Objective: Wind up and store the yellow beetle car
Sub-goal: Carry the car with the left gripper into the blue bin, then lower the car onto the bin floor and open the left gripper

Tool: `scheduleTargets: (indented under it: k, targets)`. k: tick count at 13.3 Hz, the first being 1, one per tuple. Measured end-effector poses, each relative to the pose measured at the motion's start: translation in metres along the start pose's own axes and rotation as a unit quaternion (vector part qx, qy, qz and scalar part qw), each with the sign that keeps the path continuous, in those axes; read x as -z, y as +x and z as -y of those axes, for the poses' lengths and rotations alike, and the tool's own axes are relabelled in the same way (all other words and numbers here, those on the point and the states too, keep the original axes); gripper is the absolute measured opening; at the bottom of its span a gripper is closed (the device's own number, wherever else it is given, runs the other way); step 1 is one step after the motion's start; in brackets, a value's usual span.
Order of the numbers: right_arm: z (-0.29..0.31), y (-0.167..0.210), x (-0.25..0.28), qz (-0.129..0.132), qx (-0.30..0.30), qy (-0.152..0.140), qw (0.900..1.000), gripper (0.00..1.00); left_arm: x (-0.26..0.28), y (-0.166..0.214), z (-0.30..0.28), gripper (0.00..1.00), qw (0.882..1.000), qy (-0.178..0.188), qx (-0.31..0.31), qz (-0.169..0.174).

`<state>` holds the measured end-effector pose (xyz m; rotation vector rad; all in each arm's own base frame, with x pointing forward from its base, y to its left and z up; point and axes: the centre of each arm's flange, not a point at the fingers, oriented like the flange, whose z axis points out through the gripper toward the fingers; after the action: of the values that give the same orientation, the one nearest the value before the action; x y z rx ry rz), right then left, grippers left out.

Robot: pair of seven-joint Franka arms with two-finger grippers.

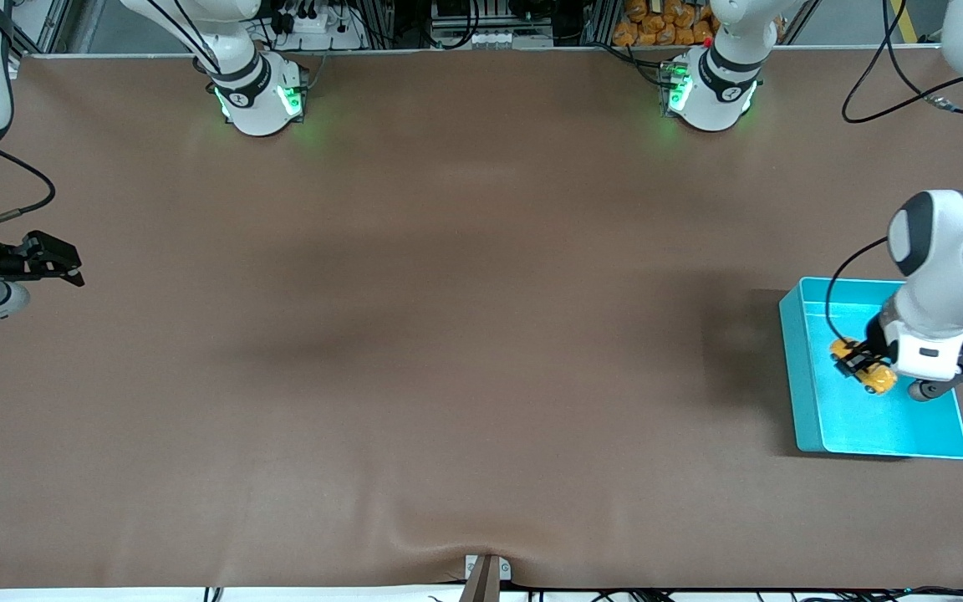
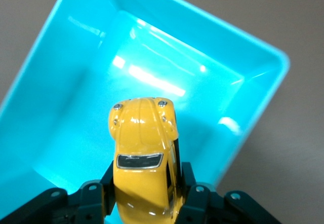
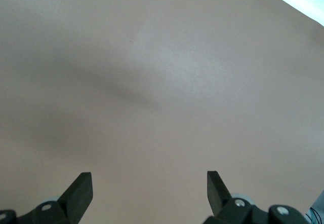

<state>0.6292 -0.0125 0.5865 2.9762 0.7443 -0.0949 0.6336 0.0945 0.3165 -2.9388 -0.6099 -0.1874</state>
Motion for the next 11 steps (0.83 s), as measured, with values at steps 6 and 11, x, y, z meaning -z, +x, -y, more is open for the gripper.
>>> scheduleTargets:
  k: [6,11]
  targets:
    - [0.0,0.0,0.0,0.0,0.0,0.0,1.0,1.0,-0.064,0.014,0.053,0.52,0.983,-0.015,-0.177,0.041]
    - [0.0,0.0,0.0,0.0,0.0,0.0,1.0,1.0,-0.128,0.005,0.051,0.52,0.967,-0.026,-0.243,0.071]
